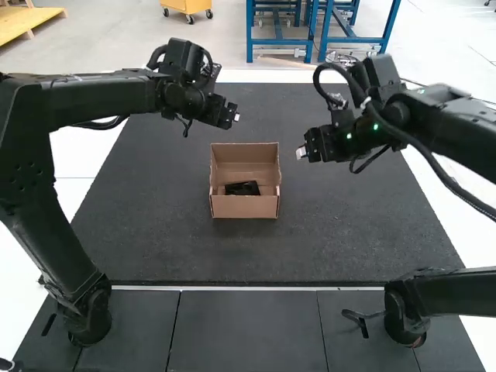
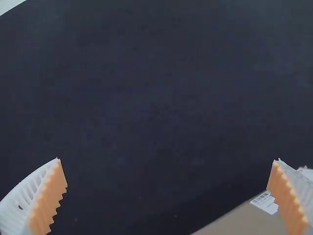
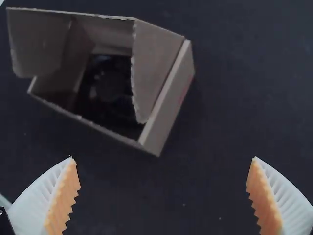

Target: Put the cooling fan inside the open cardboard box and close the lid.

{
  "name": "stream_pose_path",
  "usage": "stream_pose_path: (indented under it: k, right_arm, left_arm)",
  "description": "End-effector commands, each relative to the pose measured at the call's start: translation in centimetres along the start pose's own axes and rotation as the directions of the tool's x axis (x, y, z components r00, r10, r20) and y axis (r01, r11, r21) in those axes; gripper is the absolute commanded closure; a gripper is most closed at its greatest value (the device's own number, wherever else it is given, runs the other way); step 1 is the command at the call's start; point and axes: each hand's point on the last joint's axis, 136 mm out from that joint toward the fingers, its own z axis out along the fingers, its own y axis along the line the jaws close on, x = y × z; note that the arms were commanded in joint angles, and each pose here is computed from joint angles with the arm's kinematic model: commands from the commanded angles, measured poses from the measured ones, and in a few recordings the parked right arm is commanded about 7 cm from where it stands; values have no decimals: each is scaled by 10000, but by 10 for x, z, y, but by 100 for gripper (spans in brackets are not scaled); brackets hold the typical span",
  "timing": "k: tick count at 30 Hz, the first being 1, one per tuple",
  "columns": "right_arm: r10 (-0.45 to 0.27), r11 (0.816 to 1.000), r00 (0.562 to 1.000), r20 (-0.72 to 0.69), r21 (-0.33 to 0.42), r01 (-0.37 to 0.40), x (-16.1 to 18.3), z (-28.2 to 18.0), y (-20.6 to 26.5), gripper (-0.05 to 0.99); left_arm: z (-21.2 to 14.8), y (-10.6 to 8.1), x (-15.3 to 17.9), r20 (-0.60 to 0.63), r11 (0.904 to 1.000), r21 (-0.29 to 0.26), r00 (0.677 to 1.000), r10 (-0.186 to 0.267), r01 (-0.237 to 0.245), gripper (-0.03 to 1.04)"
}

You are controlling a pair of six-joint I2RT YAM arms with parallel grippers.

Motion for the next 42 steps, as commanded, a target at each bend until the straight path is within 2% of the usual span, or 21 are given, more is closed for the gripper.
stream_pose_path:
  k: [1,10,17,20,29,36,42]
  right_arm:
    - [-298,9990,9994,198,-317,304,-16,-12,10,16]
    - [259,9982,9996,59,-548,-256,-29,-10,15,16]
    - [376,9978,9993,69,-555,-371,-40,-6,16,16]
    - [444,9975,9990,98,-550,-438,-45,-6,16,16]
    - [918,9917,9951,-370,-870,-947,-40,-1,20,16]
    - [961,9913,9929,-704,-832,-1019,-29,2,19,16]
    - [963,9915,9917,-846,-793,-1031,-24,5,18,16]
  left_arm:
    - [1,-2,-16,140,10000,30,9999,30,-30,4]
    - [2,-13,11,-1092,9986,511,9939,166,-111,4]
    - [0,-16,46,-2295,9979,637,9731,223,-79,4]
    - [-3,-20,57,-2672,9962,870,9634,227,7,4]
    - [-7,-29,76,-3084,9936,1128,9507,340,11,4]
    - [-14,-51,94,-3351,9891,1471,9408,511,-14,4]
    - [-13,-55,110,-3358,9885,1510,9401,585,-76,4]
